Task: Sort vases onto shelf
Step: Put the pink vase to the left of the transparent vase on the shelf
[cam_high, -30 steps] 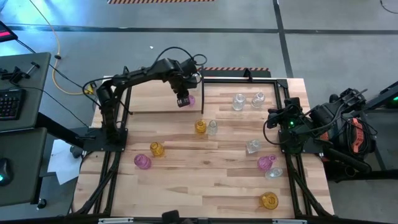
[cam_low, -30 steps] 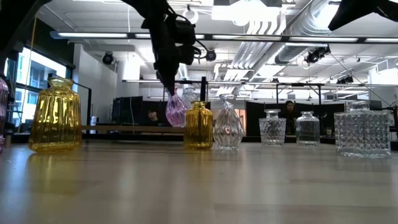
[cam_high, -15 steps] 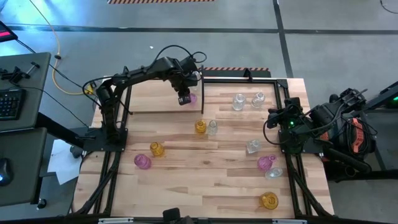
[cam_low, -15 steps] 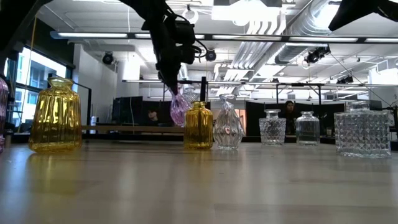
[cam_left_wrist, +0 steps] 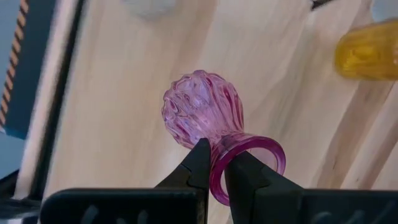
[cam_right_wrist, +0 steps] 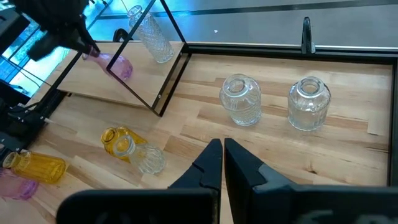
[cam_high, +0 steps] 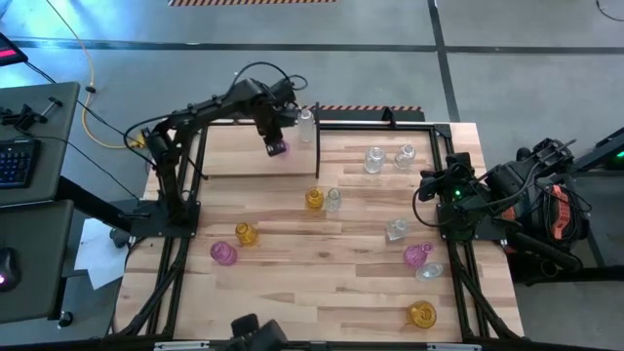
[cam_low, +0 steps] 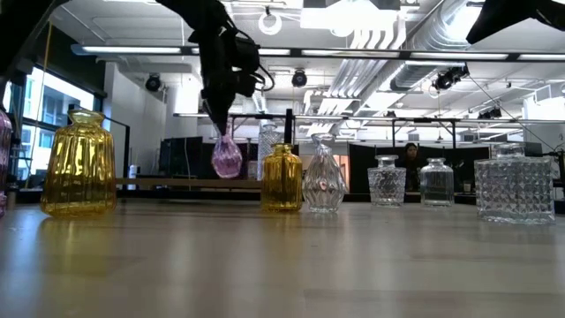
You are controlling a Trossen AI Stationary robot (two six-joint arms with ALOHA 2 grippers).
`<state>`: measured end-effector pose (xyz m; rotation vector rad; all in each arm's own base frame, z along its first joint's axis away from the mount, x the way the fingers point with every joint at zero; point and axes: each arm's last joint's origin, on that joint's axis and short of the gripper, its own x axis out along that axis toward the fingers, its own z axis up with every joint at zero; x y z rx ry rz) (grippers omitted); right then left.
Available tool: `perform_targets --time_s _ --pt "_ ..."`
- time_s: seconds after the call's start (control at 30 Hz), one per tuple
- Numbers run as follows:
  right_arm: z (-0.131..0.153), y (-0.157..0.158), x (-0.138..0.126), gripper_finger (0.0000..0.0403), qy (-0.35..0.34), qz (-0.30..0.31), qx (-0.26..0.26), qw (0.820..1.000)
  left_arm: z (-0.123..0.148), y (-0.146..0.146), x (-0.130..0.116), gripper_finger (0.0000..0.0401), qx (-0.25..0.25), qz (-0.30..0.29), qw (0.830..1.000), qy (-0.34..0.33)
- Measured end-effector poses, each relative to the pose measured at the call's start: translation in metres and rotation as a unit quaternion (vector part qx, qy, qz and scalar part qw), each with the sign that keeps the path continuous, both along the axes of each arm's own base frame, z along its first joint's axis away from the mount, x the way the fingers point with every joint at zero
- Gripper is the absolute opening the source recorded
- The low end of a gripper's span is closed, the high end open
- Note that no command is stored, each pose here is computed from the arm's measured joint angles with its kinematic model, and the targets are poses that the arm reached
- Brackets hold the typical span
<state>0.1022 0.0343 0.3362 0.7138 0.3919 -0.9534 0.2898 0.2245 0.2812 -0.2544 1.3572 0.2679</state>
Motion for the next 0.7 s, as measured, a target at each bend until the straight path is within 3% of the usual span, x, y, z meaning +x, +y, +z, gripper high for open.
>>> perform_targets --time_s 0.17,0.43,0.7 --pt "0.000 0.000 0.000 0.0000 0.000 0.000 0.000 1.000 0.011 0.016 -0.020 0.0017 0.004 0.038 0.999 -0.016" --pt "0.000 0.000 0.000 0.0000 0.000 0.000 0.000 1.000 0.013 0.042 -0.049 0.0017 -0.055 0.103 0.991 -0.064" --pt "0.000 0.000 0.000 0.0000 -0.002 -0.001 -0.001 1.000 0.051 0.056 -0.074 0.0017 -0.082 0.155 0.982 -0.063"
